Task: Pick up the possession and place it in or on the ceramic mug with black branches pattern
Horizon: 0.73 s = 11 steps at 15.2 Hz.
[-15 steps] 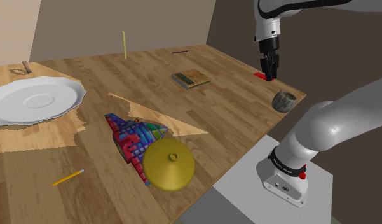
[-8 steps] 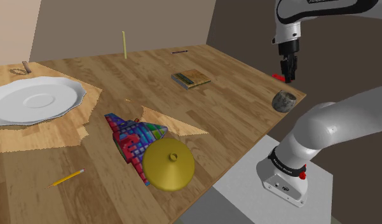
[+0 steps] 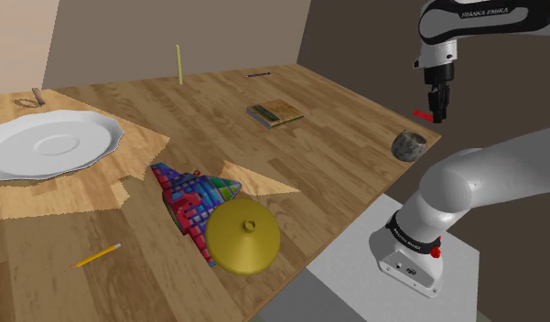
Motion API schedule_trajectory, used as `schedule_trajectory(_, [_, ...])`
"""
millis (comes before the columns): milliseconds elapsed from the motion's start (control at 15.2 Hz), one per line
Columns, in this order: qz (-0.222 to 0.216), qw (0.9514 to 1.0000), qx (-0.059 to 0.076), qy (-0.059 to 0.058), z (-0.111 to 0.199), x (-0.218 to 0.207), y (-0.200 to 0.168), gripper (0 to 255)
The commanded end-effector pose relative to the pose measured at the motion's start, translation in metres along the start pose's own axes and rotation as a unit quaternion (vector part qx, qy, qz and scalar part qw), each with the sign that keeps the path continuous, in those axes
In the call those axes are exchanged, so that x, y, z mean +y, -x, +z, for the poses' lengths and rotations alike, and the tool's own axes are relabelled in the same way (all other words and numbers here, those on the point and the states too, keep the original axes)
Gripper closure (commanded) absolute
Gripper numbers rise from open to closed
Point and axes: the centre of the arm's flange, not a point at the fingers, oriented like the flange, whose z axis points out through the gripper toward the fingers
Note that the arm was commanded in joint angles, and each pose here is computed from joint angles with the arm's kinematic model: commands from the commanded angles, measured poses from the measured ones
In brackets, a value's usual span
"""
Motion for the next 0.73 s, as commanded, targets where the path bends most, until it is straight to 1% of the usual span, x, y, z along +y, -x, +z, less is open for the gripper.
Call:
schedule_trajectory(0, [0.0, 1.0, 0.0, 0.0, 0.009, 0.003, -0.003, 255])
schedule_trajectory(660, [0.0, 1.0, 0.0, 0.0, 0.053, 0.003, -0.032, 255])
